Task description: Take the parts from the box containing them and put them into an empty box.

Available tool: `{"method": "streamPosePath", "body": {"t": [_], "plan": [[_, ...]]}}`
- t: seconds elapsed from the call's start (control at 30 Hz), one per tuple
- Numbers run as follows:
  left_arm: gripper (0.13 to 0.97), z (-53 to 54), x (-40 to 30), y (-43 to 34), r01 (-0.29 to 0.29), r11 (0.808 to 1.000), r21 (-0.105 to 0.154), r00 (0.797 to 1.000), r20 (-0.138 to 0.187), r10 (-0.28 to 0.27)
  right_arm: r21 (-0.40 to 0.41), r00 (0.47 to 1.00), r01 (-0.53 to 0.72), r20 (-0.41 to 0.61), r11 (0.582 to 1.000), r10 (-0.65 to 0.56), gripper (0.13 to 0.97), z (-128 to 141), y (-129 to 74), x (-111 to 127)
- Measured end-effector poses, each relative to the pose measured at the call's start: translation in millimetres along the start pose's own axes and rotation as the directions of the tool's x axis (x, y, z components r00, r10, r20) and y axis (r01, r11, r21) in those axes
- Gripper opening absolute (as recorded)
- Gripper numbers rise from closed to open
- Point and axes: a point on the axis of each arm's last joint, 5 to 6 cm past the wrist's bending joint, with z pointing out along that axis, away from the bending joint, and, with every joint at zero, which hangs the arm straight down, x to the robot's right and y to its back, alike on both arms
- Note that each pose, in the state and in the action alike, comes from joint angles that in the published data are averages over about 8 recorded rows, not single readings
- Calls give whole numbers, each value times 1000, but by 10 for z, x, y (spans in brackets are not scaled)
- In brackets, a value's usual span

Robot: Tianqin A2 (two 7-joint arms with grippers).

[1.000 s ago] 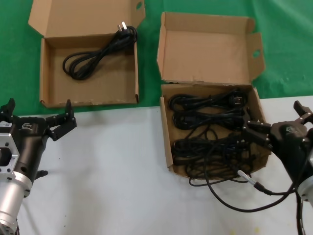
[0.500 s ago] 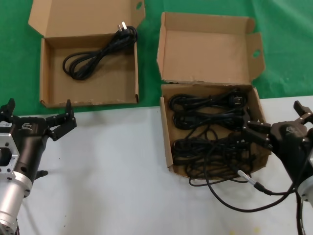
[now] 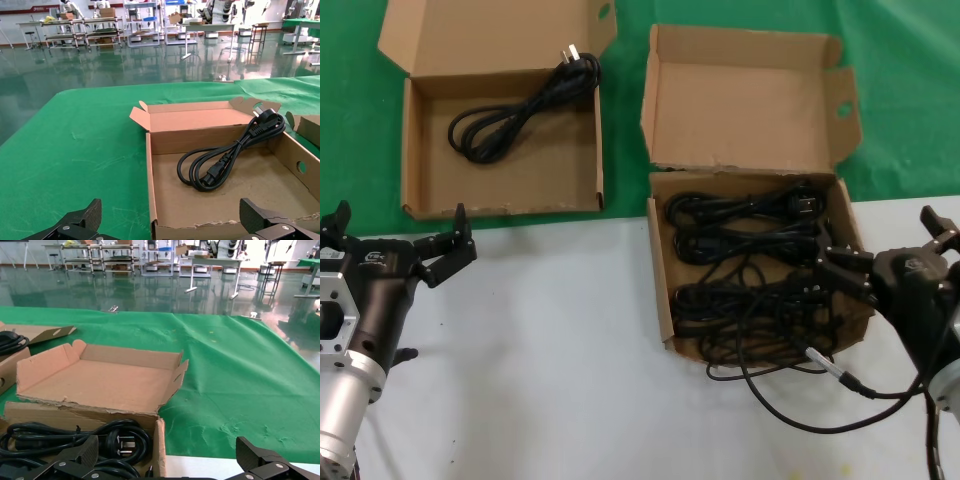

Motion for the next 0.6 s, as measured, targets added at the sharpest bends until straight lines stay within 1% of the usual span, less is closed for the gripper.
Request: {"method": "streamPosePath", "body": {"t": [0.6], "plan": [[966,0,0,0,0,1000,0,1000,0,0,0,1000,0,0,1000,0,966,0,0,0]]}}
